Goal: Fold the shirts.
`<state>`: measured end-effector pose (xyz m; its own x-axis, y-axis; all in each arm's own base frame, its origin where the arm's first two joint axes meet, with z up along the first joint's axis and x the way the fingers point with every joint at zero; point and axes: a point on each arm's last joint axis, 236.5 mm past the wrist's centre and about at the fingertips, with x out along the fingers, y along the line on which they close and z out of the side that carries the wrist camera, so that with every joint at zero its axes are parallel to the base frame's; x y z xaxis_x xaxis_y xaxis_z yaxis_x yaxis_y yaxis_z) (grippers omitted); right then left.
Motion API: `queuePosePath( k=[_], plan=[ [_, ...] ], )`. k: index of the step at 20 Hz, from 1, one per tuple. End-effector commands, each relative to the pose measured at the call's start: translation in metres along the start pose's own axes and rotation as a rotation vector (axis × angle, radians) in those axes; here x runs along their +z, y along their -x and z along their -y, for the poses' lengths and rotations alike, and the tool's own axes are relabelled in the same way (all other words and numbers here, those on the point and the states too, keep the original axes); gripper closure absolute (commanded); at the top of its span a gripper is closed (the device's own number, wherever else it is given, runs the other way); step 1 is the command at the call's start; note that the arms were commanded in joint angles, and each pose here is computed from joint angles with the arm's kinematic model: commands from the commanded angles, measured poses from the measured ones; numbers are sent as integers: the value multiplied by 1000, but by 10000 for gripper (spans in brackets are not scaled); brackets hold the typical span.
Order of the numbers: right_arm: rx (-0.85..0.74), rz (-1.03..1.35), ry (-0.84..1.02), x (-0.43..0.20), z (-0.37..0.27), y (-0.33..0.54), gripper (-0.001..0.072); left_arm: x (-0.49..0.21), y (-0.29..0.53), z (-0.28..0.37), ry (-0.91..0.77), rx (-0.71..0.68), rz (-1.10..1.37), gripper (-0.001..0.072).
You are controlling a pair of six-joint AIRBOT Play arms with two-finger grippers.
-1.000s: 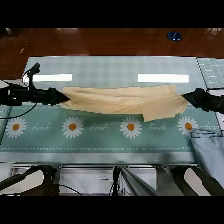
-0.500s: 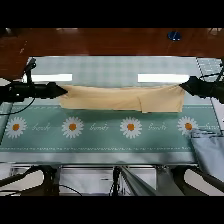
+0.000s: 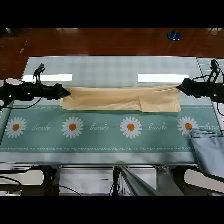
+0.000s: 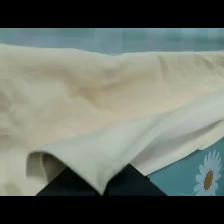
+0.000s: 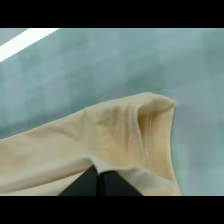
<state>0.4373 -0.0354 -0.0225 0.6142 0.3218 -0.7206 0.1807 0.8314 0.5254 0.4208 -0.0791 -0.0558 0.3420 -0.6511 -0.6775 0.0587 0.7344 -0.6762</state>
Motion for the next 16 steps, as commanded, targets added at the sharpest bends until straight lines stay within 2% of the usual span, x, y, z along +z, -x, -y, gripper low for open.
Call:
queuePosePath(
  k=[1, 8, 10, 15, 16],
  plan=[
    [-28, 24, 0, 6, 12, -8, 687, 11, -8, -9, -5, 10, 6, 684],
    [-45, -16, -19, -6, 28, -28, 686, 22, -18, -32, 13, 68, 52, 680],
    [-31, -23, -24, -9, 28, -34, 686, 18, -24, -33, 17, 65, 36, 568],
    [27, -3, -11, -7, 15, -45, 685, 14, -30, -34, 20, 64, 20, 560],
    [25, -4, 19, -8, 11, -48, 685, 15, -29, -35, 23, 65, 24, 434]
  ],
)
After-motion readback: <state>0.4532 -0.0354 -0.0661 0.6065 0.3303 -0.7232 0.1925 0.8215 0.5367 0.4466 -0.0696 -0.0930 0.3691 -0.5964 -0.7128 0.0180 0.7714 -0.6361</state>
